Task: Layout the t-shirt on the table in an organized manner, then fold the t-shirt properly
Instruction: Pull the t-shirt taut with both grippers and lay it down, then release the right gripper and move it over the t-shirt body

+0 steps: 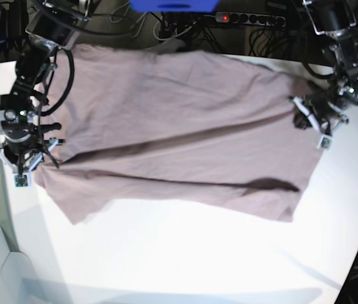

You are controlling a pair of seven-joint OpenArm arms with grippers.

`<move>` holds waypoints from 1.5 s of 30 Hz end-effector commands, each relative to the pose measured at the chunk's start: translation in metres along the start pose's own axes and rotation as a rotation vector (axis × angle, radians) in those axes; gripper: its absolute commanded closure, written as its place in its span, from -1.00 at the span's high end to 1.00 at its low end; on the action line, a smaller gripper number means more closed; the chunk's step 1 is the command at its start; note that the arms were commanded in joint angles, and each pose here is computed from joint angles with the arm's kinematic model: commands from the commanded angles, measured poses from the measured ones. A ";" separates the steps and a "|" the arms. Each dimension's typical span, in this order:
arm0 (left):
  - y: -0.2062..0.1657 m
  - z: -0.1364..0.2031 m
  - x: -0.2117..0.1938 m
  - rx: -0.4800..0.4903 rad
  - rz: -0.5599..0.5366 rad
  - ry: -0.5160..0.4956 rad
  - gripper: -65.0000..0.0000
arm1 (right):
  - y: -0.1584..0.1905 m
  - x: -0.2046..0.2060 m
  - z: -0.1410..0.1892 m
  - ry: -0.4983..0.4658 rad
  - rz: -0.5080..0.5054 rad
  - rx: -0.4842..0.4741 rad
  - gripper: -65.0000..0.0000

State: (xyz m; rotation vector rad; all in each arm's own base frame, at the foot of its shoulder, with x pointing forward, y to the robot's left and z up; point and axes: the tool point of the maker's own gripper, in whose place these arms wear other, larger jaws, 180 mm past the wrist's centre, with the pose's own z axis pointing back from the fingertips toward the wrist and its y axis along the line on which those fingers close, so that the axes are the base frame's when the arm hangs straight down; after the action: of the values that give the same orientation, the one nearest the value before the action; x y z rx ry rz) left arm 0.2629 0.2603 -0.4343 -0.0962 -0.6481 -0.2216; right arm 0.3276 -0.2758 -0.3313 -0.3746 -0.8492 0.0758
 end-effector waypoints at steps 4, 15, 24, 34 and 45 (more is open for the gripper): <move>0.027 0.040 -0.027 0.134 -0.048 0.119 -0.98 | 0.004 0.012 0.003 -0.045 -0.002 0.009 -0.58; 0.041 0.088 0.005 0.202 -0.021 0.005 -0.98 | 0.084 -0.002 0.013 -0.027 0.091 0.185 -0.58; 0.044 0.081 0.014 0.203 0.001 -0.023 -0.97 | 0.133 -0.023 0.027 0.007 0.101 0.294 -0.59; 0.064 0.052 0.030 0.170 0.098 -0.042 -0.72 | 0.130 -0.028 0.026 0.018 0.101 0.289 -0.59; 0.064 0.019 0.034 0.100 0.205 -0.082 -0.57 | 0.127 -0.029 0.025 0.018 0.113 0.286 -0.59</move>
State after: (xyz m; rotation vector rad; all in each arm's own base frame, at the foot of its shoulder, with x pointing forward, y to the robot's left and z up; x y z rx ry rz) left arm 0.2794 0.3125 -0.4171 -0.0905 -0.6630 0.0171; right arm 0.2914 -0.1572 -0.3925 -0.1517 -0.7401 0.2941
